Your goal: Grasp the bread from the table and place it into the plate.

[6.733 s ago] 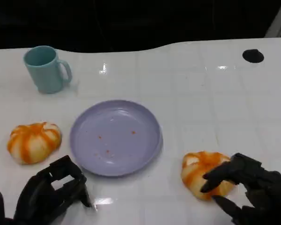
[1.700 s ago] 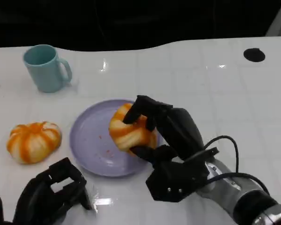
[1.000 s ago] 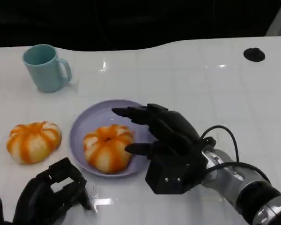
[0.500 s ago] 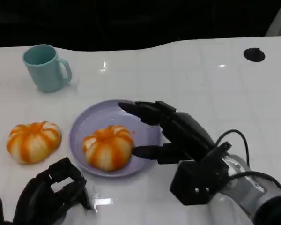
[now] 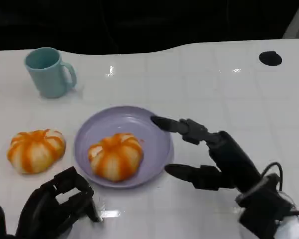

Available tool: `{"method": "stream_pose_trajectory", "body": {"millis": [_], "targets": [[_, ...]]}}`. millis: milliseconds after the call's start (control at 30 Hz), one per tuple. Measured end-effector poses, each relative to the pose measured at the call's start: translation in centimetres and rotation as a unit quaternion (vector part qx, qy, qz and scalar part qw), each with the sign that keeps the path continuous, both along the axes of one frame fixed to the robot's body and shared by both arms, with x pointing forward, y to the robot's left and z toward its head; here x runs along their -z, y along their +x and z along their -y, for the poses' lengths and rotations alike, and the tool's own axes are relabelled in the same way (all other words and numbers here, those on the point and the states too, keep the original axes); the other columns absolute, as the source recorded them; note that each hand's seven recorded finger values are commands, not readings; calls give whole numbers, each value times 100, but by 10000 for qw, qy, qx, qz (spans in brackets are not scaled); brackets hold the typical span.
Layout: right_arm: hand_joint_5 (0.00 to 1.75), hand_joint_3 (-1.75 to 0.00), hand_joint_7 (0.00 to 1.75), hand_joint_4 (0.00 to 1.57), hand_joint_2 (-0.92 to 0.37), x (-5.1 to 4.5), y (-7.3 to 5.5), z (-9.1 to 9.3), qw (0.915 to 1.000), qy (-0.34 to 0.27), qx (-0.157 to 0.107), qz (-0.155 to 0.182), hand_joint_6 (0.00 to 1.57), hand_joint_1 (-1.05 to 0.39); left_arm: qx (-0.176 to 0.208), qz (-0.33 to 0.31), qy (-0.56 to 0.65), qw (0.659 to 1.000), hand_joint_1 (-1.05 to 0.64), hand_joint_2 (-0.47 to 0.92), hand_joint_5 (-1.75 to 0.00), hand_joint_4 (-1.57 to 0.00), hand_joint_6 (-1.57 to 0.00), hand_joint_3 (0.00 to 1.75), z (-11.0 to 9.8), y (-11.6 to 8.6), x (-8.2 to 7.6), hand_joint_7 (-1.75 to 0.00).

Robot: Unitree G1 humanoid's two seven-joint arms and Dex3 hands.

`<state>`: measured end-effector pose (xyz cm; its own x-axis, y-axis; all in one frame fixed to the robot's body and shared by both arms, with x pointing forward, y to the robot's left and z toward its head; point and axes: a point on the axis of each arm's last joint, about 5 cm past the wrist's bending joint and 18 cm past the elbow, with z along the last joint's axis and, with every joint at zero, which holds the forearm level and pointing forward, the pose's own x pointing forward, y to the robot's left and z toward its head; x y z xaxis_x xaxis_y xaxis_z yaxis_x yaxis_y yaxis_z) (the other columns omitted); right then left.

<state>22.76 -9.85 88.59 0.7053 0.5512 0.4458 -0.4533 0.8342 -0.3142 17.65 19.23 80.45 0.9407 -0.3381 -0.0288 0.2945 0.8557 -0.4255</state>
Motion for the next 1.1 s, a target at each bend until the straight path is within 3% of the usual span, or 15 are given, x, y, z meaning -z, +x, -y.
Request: {"method": "stream_pose_trajectory", "body": {"millis": [133, 167, 233, 300, 533, 667, 1100], "targets": [[97, -26, 35, 49, -90, 66, -89, 84, 9988, 455, -13, -167, 76, -44, 5, 0, -2, 10000, -50, 92, -166, -78, -72, 17, 3, 0, 0, -138], [106, -36, 47, 51, -85, 77, -105, 102, 9984, 535, -13, -202, 74, -43, 7, -2, -2, 10000, -51, 92, -166, -78, -72, 16, 5, 0, 0, -139], [122, -73, 71, 55, -67, 96, -143, 143, 9973, 689, -1, -271, 71, -41, 14, -2, -3, 10000, -51, 92, -169, -77, -70, 17, 10, 0, -1, -142], [130, -89, 85, 60, -58, 112, -189, 179, 9960, 841, 13, -316, 73, -42, 20, 0, -1, 10000, -51, 92, -170, -76, -69, 17, 11, 0, -1, -143], [165, -103, 135, 64, -52, 160, -366, 291, 9912, 1187, 230, -544, 69, -37, 30, -4, -12, 10000, -50, 92, -172, -75, -68, 18, 16, 1, 0, -145], [174, -104, 143, 63, -52, 192, -487, 352, 9878, 1363, 205, -731, 66, -33, 43, -10, -8, 10000, -51, 92, -171, -75, -68, 18, 19, -1, -1, -145], [175, -100, 155, 71, -56, 316, -762, 537, 9808, 1492, 385, -1196, 64, -38, 39, -62, -24, 10000, -51, 92, -171, -76, -70, 17, 23, 0, -3, -143]]}}
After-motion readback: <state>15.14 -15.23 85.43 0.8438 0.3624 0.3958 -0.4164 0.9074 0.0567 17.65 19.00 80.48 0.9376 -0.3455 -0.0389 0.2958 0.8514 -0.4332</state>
